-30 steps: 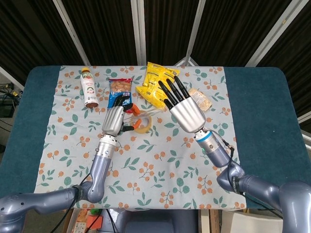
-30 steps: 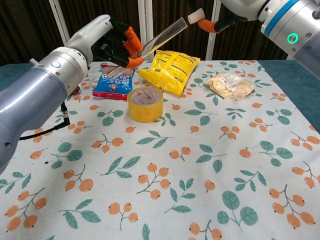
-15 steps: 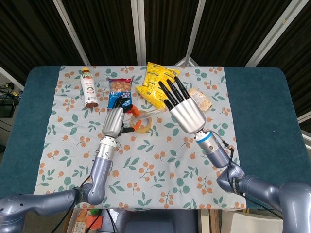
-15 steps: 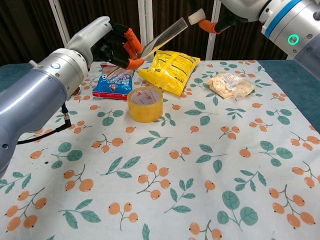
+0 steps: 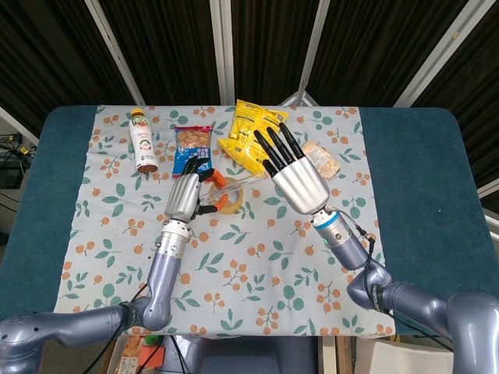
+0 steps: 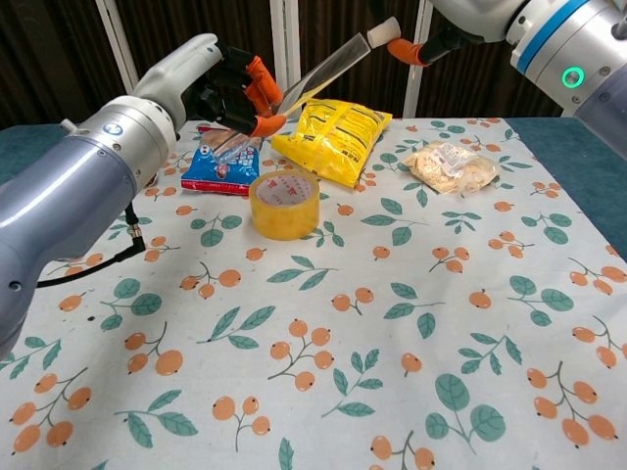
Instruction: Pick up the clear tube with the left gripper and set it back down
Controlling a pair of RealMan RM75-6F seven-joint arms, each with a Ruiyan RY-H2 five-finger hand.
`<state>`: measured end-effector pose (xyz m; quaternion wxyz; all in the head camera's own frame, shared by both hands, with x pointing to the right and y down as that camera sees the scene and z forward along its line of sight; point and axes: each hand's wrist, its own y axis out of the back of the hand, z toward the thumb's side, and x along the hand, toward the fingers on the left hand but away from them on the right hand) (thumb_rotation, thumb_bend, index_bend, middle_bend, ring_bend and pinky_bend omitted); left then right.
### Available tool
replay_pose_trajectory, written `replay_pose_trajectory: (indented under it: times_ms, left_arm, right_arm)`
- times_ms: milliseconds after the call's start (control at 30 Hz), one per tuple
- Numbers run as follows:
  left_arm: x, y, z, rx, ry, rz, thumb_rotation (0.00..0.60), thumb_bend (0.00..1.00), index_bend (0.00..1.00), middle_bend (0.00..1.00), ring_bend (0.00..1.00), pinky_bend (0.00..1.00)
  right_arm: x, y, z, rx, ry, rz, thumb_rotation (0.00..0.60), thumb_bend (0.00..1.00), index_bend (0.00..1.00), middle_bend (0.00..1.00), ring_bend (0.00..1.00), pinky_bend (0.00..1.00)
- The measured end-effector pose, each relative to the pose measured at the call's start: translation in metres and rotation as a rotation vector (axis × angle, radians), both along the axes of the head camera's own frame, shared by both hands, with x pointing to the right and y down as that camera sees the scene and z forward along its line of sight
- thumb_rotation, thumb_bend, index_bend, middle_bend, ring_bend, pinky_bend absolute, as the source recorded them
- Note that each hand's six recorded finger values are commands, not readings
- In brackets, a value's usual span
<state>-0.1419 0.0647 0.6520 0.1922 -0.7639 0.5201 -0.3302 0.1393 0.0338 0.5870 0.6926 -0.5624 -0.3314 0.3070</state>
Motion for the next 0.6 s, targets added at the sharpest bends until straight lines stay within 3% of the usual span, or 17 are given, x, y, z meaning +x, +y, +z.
replay_pose_trajectory:
  times_ms: [600]
  left_arm:
    - [0.0022, 0.0004, -0.0017, -0.001, 0.002, -0.002, 0.600, 0.57, 0.72, 0.55, 0.15, 0.00]
  right_arm:
    - [0.0001, 0.0012, -0.0002, 0.001, 0.002, -0.001, 0.600, 0.44, 0.61, 0.09, 0.00, 0.00]
